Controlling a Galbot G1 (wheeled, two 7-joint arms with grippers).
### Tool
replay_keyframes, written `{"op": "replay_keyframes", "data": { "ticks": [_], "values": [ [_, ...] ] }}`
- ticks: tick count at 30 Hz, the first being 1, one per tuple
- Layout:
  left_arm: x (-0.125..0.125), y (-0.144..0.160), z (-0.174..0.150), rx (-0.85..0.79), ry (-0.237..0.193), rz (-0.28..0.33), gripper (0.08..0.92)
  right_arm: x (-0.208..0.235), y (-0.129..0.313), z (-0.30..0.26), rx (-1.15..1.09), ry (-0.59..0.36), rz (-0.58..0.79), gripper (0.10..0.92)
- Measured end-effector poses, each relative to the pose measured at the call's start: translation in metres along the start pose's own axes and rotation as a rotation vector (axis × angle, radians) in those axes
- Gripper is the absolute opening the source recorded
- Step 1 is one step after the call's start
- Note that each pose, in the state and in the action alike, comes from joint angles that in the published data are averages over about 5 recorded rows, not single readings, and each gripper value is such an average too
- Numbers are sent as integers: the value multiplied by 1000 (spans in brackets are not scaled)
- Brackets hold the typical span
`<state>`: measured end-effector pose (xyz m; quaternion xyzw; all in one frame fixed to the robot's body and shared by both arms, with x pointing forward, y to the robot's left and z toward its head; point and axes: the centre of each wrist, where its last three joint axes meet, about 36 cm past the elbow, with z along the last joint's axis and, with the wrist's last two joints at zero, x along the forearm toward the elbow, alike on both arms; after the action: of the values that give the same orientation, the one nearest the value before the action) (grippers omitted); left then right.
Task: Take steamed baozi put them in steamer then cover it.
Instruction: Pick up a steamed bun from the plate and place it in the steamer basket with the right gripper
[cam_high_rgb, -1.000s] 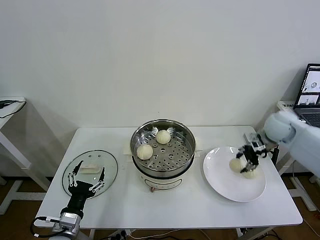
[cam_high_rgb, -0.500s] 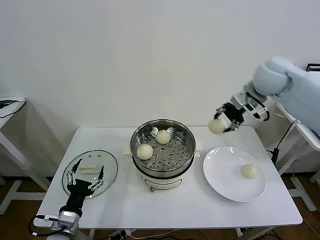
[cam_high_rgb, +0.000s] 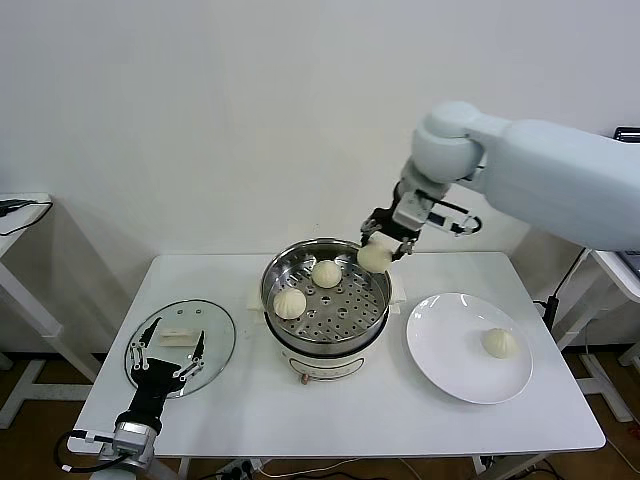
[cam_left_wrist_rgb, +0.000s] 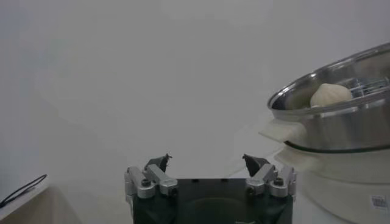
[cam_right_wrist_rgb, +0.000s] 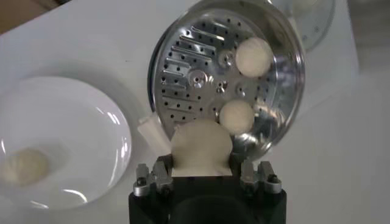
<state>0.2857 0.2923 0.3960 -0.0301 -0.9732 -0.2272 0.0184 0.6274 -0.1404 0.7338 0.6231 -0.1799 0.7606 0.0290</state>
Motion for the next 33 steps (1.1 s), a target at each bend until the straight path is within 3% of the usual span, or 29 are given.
{"op": "replay_keyframes", "data": {
  "ticks": [13,33],
  "values": [
    [-3,3,11,-4,17,1,823,-65,-42,-35,220,-119,-43,636],
    [-6,6,19,0,33,4,823,-127,-65,-55,312,-202,-93,636]
  ]
}}
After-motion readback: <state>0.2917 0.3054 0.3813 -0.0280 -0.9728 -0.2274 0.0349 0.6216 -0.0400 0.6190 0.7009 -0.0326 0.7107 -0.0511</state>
